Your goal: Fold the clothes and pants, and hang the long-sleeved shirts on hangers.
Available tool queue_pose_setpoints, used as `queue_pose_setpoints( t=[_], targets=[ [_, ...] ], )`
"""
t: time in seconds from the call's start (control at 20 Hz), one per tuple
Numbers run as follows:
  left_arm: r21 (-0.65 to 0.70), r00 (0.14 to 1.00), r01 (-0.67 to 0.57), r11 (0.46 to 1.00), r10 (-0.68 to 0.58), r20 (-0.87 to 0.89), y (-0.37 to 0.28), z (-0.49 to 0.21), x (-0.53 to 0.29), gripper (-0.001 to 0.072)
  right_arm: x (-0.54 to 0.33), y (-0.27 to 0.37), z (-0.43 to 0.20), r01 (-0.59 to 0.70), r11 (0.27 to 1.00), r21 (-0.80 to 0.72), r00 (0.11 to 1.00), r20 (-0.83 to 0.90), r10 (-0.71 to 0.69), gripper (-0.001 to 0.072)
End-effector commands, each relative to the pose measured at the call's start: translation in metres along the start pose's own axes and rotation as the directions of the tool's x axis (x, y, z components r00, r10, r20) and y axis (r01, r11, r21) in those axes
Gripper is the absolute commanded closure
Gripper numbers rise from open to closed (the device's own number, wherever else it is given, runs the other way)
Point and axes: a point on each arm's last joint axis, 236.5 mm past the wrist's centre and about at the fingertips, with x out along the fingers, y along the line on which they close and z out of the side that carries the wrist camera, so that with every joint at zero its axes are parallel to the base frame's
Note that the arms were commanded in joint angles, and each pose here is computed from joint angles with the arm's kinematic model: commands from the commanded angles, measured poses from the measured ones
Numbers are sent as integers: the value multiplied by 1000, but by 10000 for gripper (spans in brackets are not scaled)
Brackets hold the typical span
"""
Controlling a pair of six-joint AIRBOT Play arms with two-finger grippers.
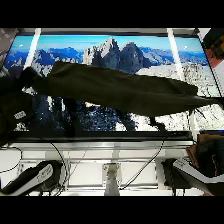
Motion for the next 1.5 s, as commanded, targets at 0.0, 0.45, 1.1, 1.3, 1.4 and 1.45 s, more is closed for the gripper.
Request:
queue_pose_setpoints(
  t=[0.0,0.45,1.1,1.3,1.4,1.45],
  targets=[
    [60,998,54,997,-55,6,-37,23,59,703,19,21,22,-44,997,71,996,82,38,673],
    [-50,995,74,996,-71,69,-45,40,127,705,116,54,28,-93,969,230,987,150,59,675],
    [-228,960,139,964,-74,271,-25,64,200,83,163,110,89,-205,946,253,943,310,121,266],
    [-217,947,166,962,-94,308,-35,81,195,83,157,127,97,-157,988,-3,935,322,150,135],
    [-205,947,190,960,-125,295,-52,94,184,84,145,145,103,-170,983,-70,924,336,184,135],
    [-197,955,198,960,-144,260,-64,95,177,84,137,156,104,-170,978,-120,921,334,201,136]
  ],
)
